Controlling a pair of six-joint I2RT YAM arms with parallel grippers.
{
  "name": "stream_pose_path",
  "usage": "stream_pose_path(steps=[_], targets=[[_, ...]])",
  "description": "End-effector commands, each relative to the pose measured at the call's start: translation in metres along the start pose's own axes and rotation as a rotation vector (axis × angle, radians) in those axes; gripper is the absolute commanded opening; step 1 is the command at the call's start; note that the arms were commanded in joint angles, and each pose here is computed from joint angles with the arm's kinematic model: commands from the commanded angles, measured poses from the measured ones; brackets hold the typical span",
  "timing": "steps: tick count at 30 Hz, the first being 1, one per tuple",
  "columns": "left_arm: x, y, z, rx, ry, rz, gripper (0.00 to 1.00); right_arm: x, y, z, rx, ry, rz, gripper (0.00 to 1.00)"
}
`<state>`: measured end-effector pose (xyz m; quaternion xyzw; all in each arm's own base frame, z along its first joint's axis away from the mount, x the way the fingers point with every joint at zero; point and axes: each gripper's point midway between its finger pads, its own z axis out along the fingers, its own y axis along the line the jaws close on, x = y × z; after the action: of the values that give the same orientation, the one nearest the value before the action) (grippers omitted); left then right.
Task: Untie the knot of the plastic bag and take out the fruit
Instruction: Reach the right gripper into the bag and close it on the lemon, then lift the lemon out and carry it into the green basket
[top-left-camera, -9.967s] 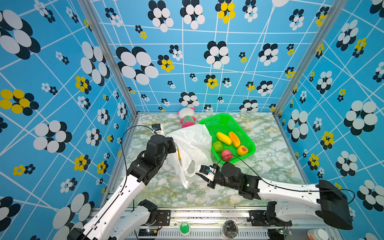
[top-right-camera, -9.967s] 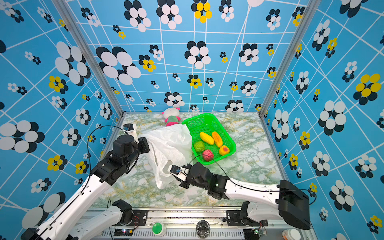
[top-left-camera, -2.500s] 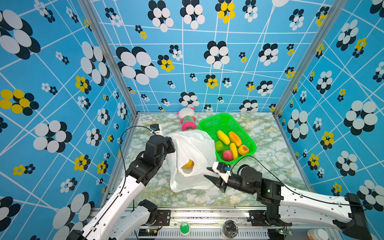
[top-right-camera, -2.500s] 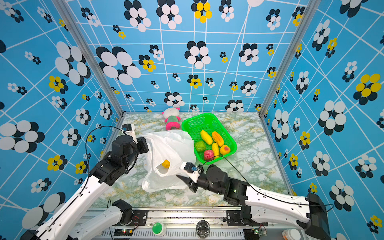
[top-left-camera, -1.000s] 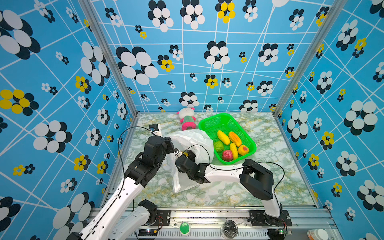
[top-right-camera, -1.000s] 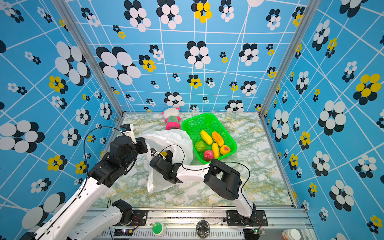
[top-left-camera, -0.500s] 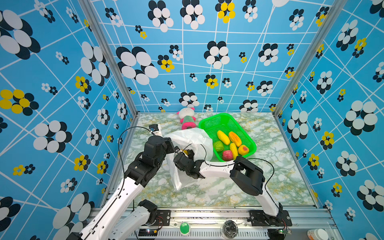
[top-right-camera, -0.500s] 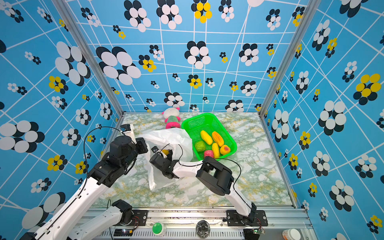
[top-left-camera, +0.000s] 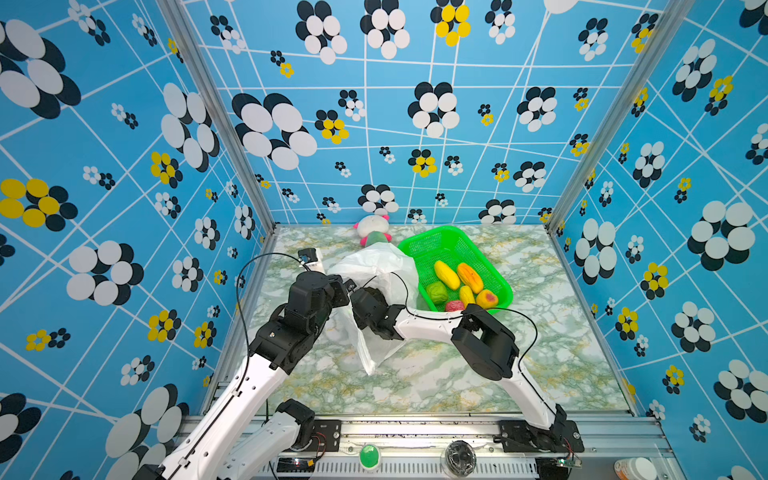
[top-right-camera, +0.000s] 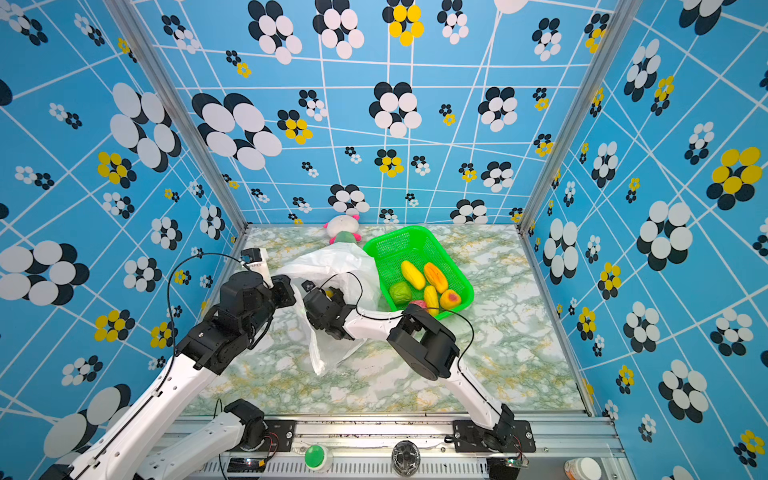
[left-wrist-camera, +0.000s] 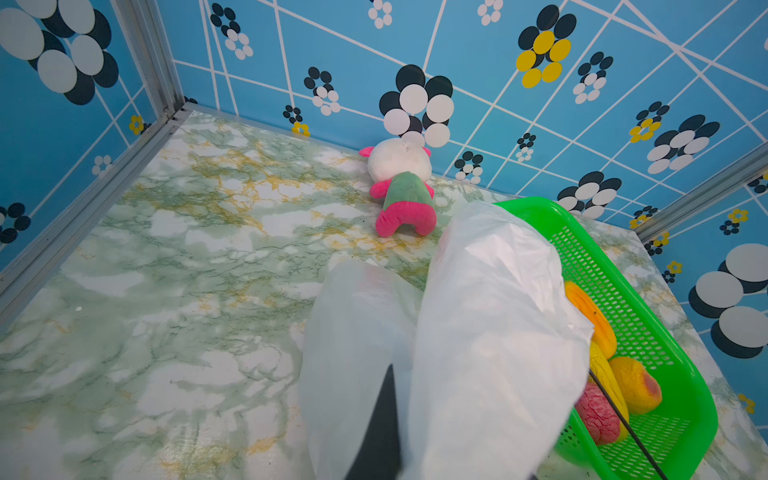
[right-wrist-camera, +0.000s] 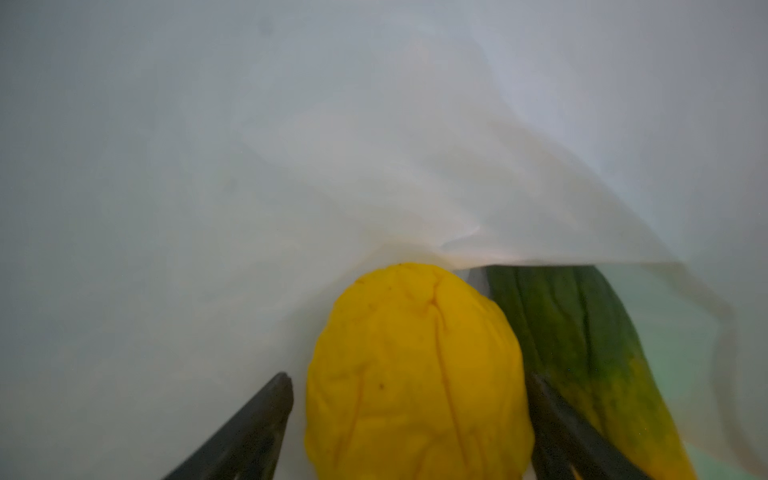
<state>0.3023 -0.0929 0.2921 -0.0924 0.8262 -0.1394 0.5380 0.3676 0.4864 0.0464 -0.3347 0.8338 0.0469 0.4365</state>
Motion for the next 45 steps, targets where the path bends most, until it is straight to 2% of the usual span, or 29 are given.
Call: stream_pose_path(steps=[1,7,8,16,24,35,42,45], targets=[[-0.001,0.002,0.000,-0.001,-0.009,-0.015,0.07,0.027,0.011,0.010,-0.034,0.095,-0.032,0.81],[0.000,0.002,0.000,0.001,-0.010,-0.018,0.07,0.015,0.002,-0.013,-0.043,0.040,0.006,0.68],[-0.001,0.002,0.000,0.003,-0.010,-0.017,0.07,0.024,0.000,-0.017,-0.047,0.048,0.005,0.67],[0.000,0.003,0.001,-0.007,-0.009,-0.017,0.07,-0.008,-0.006,-0.084,-0.144,-0.126,0.061,0.57],[0.000,0.004,0.002,-0.014,-0.007,-0.017,0.07,-0.021,0.014,-0.136,-0.234,-0.293,-0.006,0.49],[0.000,0.004,0.001,-0.016,-0.007,-0.016,0.07,-0.023,0.012,-0.170,-0.253,-0.411,-0.033,0.42],[0.000,0.005,0.002,-0.018,-0.007,-0.016,0.07,-0.025,-0.008,-0.230,-0.315,-0.579,-0.011,0.43],[0.000,0.004,0.002,-0.017,-0.005,-0.015,0.07,-0.024,-0.030,-0.250,-0.261,-0.645,0.021,0.43]])
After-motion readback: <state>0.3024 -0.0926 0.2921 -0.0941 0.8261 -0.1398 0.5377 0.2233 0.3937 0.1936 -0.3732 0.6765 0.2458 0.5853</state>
